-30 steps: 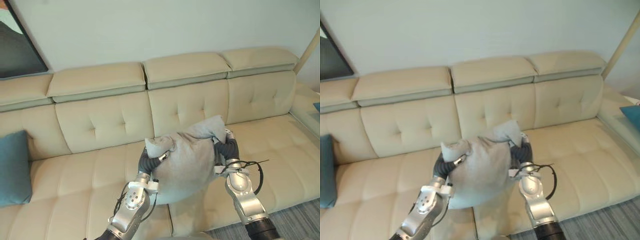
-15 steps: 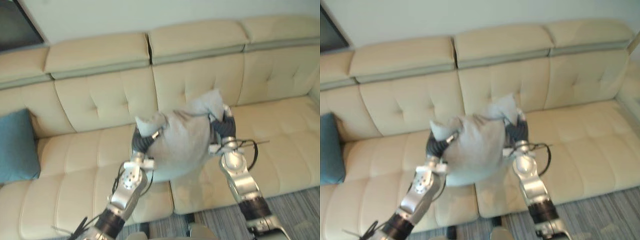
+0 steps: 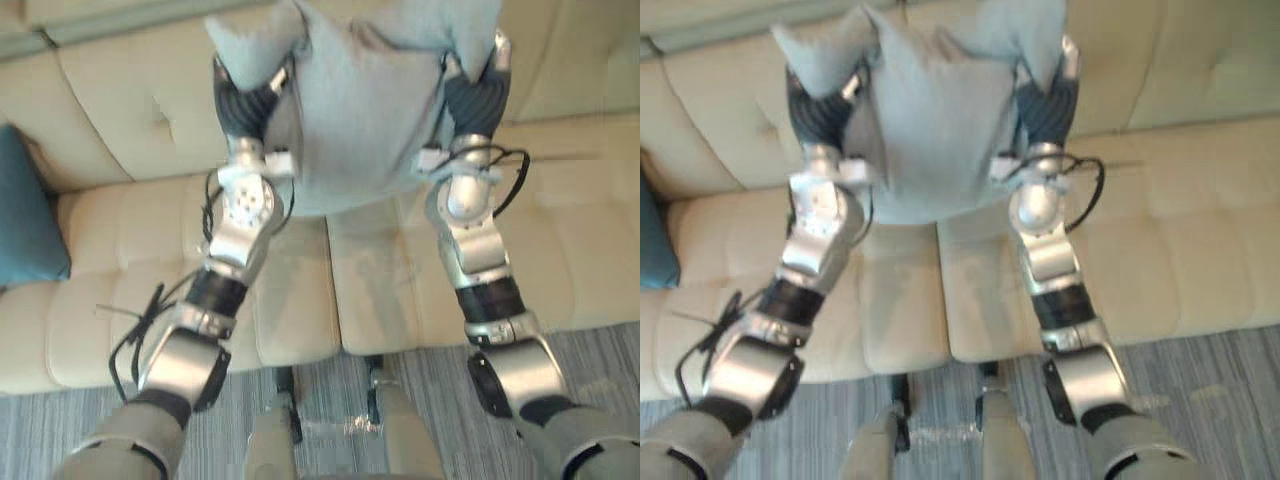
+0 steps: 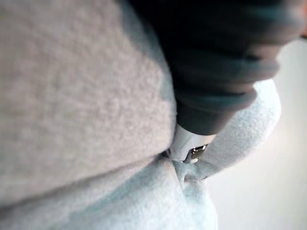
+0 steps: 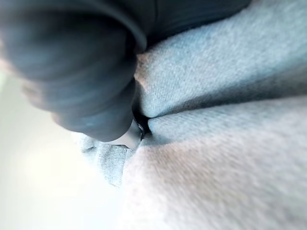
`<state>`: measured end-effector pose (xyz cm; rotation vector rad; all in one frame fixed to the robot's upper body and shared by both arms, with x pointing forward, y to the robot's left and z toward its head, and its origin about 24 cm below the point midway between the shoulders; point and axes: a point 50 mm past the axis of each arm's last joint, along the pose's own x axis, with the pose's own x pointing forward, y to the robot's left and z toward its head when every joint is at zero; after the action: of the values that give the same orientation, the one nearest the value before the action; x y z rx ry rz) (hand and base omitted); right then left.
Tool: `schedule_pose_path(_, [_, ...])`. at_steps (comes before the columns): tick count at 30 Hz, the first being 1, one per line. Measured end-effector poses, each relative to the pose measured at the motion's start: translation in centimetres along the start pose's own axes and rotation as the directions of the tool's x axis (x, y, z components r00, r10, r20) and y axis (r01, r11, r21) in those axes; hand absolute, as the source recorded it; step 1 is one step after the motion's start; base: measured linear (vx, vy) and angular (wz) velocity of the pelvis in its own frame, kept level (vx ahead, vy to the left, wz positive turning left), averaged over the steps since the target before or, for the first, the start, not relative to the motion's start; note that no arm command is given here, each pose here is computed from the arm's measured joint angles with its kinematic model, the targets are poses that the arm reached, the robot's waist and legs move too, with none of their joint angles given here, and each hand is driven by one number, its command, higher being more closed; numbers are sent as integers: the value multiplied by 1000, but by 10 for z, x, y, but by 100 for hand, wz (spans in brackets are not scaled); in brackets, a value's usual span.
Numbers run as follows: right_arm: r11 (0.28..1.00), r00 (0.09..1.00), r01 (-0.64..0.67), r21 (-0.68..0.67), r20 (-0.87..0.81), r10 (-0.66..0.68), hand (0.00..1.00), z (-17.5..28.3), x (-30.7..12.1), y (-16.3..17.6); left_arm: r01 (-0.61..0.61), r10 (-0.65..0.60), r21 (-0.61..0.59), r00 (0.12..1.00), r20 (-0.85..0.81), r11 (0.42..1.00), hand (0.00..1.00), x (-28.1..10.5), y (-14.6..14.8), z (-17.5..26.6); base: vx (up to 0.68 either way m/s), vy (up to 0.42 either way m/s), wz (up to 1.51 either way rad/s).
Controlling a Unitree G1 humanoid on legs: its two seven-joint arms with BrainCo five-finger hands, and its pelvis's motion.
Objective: Pick up cushions and gather them together orderly.
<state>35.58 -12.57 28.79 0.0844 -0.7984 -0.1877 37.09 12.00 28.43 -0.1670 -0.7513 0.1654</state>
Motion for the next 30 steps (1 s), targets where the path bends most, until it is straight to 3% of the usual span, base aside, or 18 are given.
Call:
schedule_pose_path(8, [996,998,39,76,-55,-34,100,2,24,6,-30,30,-14,999,-41,999,100,25,-1,4,-5,-13,5])
schedule_pose_path(9, [995,998,37,87,-52,-32,0,4,26,7,-42,41,-25,998,-49,999,100,25,0,3,-13,-4,10])
schedule_pose_path(10, [994,998,41,106,-47,-37,0,7,27,9,-56,54,-36,997,-57,998,100,25,1,2,-12,-3,9])
schedule_pose_path(11, [991,998,45,123,-45,-39,0,8,27,10,-66,63,-44,996,-62,997,0,25,2,1,-7,-6,7])
schedule_pose_path(18, [981,997,77,177,4,-79,0,18,32,1,-156,149,-84,985,-92,984,0,26,17,-4,-5,-16,9])
schedule_pose_path(23, [996,994,68,66,84,-73,0,28,36,-35,-167,162,-45,983,-85,985,0,25,38,-6,14,-5,3])
schedule_pose_path(26, [984,978,177,1,113,-176,0,31,36,-88,-237,236,-4,969,-75,971,0,22,79,-7,17,-11,5])
schedule_pose_path(30, [948,951,306,-91,73,-300,0,23,15,-163,-346,358,120,929,-97,930,0,-2,155,-16,40,-29,-9])
